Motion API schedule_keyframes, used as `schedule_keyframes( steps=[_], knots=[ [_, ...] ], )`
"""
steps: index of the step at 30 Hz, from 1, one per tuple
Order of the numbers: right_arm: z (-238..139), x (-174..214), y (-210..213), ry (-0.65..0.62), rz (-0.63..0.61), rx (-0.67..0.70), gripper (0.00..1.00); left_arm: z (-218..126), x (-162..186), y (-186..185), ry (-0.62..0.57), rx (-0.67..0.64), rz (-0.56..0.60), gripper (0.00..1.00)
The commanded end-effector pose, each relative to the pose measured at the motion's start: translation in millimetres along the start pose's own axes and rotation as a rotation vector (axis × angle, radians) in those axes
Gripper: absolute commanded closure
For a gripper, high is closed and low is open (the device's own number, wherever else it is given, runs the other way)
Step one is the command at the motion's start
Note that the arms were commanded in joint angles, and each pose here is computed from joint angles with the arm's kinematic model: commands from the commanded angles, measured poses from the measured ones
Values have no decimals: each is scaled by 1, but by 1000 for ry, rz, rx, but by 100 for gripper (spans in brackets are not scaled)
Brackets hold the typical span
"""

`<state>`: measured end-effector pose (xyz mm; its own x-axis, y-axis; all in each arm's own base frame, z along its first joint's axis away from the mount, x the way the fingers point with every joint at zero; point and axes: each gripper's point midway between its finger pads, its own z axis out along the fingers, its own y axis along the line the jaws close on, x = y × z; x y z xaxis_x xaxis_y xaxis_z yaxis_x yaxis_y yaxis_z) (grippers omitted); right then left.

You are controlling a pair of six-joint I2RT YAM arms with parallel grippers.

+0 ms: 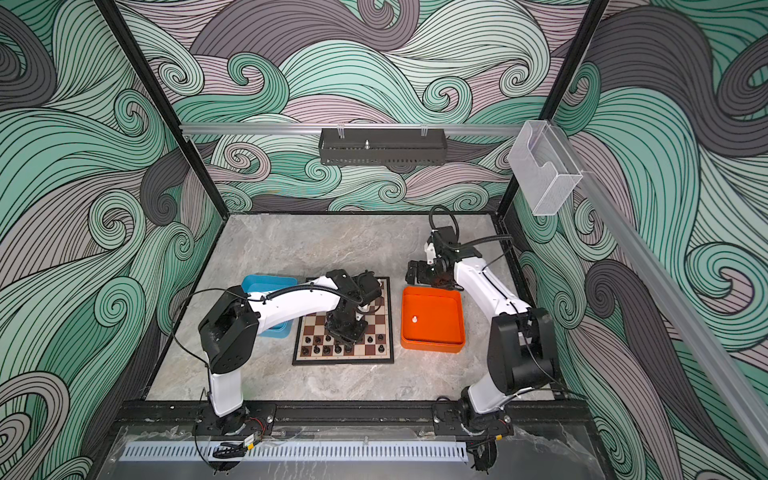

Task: Set up the chess pieces on the board
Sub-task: 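Lower the black piece into the near row and open the left gripper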

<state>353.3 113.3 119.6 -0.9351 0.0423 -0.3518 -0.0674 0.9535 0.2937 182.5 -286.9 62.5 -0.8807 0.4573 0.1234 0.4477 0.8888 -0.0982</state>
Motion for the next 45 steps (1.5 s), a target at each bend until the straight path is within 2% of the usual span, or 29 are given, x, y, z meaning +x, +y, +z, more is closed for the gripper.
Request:
schedule_keyframes(
  steps=[1,41,45],
  knots=[
    [-4,6,-1,9,-1,-7,0,1,-3,-3,4,1,9,79],
    [-1,8,-2,17,5,-7,0,5,-2,2,13,-28,12,78],
    [-1,8,-2,17,5,-7,0,4,-2,2,13,-29,14,73]
  ],
)
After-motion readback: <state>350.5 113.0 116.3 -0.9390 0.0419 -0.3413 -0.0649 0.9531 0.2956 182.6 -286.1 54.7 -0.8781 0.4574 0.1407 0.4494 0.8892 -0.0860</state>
